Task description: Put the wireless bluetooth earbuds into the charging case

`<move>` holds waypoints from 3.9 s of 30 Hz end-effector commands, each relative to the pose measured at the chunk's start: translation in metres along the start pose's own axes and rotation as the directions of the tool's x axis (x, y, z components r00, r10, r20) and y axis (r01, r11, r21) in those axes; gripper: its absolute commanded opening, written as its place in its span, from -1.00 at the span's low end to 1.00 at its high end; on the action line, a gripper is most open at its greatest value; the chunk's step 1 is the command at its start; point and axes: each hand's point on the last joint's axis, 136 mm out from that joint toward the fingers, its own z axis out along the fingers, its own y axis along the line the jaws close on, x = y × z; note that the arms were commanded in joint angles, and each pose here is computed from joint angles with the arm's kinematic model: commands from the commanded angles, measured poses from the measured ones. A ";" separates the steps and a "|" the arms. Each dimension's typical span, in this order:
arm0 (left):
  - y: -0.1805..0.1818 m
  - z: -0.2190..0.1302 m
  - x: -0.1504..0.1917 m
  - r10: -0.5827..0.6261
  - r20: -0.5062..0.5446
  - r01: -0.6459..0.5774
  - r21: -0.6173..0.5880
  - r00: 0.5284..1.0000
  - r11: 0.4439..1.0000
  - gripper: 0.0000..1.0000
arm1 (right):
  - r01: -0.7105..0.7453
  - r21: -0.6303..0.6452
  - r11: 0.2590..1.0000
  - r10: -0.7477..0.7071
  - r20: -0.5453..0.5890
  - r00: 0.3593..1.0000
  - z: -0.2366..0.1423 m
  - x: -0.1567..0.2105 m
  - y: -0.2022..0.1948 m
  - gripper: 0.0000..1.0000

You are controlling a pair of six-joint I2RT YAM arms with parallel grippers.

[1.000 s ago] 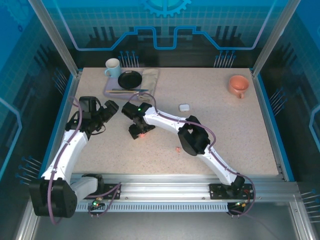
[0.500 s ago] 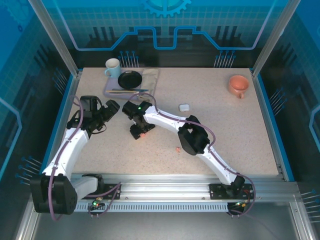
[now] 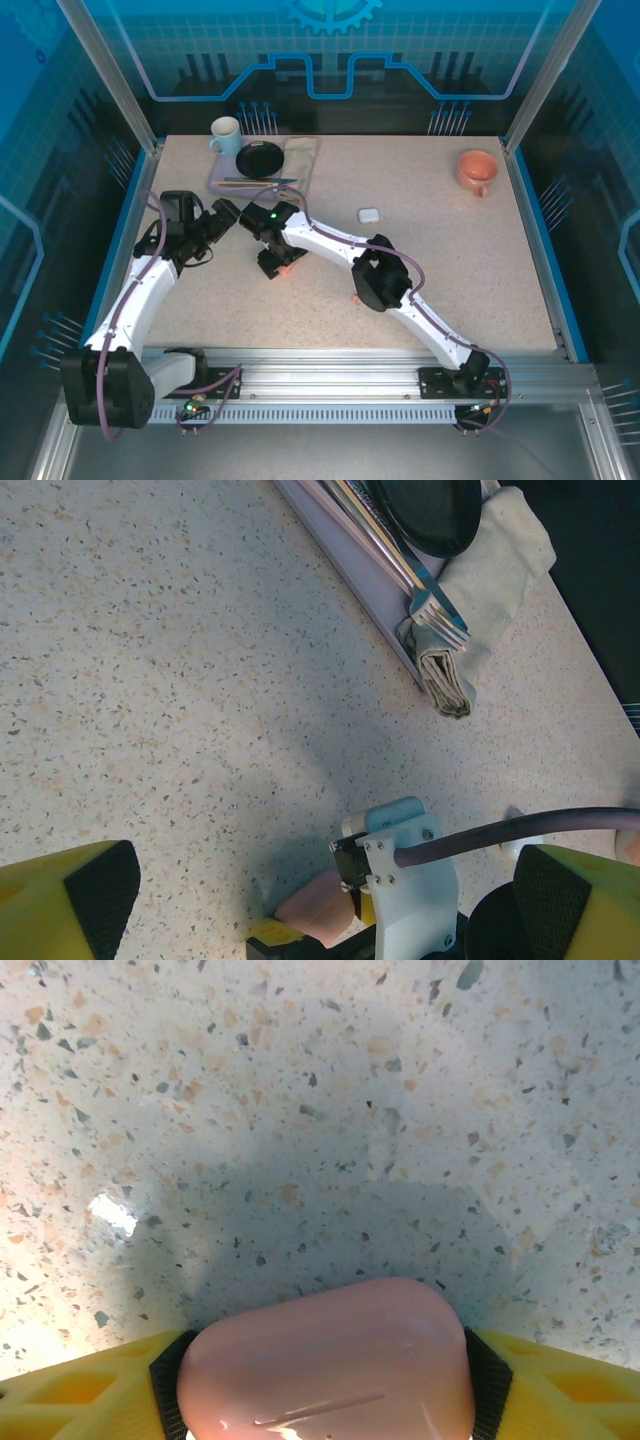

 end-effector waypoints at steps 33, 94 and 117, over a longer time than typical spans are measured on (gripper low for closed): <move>-0.029 0.007 0.016 0.068 -0.040 -0.061 0.161 0.997 0.985 0.98 | -0.310 -0.107 0.945 0.313 0.018 0.950 -0.028 0.011 -0.054 -0.04; -0.169 0.096 0.191 0.349 -0.105 -0.192 0.674 0.931 0.714 0.15 | -0.902 -0.407 -0.143 0.985 -0.151 -0.088 -0.102 0.044 -0.172 -0.11; -0.182 0.102 0.196 0.347 -0.114 -0.175 0.693 0.931 0.699 -0.02 | -0.882 -0.450 -0.140 0.982 -0.177 -0.066 -0.113 0.036 -0.167 -0.13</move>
